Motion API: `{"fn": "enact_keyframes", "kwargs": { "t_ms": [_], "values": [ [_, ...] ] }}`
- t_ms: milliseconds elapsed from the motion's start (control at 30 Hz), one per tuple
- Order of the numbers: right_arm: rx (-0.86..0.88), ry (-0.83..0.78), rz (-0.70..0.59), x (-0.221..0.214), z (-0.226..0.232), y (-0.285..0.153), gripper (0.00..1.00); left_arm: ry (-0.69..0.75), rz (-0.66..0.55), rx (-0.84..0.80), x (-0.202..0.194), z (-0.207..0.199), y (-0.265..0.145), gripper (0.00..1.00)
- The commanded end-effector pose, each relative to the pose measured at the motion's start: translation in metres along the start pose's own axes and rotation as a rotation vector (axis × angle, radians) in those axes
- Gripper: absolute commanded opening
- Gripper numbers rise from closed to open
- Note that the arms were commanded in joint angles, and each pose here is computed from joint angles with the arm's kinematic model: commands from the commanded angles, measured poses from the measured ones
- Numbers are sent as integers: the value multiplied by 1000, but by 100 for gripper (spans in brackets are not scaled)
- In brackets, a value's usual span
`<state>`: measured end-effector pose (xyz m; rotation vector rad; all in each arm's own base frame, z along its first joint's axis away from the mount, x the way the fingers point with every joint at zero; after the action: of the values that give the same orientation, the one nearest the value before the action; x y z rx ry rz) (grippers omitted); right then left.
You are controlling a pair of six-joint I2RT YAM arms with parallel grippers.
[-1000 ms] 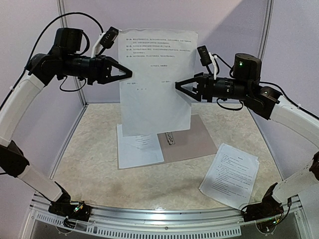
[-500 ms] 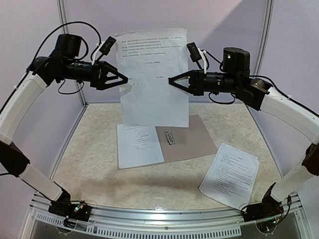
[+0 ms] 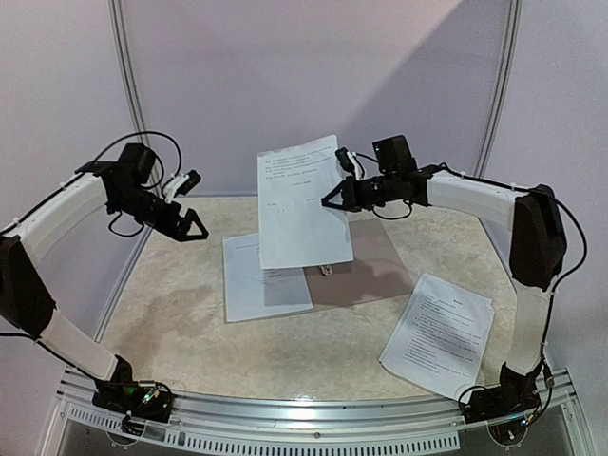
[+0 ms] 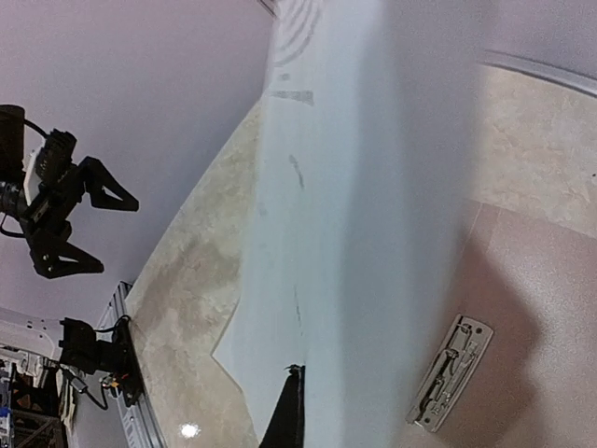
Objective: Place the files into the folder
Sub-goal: Insert the folder to form pockets on the folder.
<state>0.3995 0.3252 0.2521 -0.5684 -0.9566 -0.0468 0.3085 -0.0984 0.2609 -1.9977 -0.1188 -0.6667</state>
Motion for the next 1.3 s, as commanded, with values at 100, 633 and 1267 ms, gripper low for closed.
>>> {"fn": "enact_keyframes", "kwargs": {
  "t_ms": [100, 633, 1267],
  "values": [
    [-16, -46, 117, -26, -29, 28, 0, -128, 236, -21, -43, 37, 79, 93],
    [14, -195, 168, -36, -38, 6, 0, -248, 384, -55, -75, 57, 129, 88],
    [148, 107, 185, -69, -39, 44, 0, -352, 460, -83, -92, 65, 155, 83]
  ]
}}
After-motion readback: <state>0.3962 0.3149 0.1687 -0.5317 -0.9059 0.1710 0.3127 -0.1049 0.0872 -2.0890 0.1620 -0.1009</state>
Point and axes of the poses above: each gripper's point midway between its finger pads, its own y axis out along the fingers, its own z axis along the line the jaws close on, x = y × z, the point moved 7 cm from there along -y, back along the fingers, and after that the axes turned 13 degrees about -y, right-handed, at the moved point
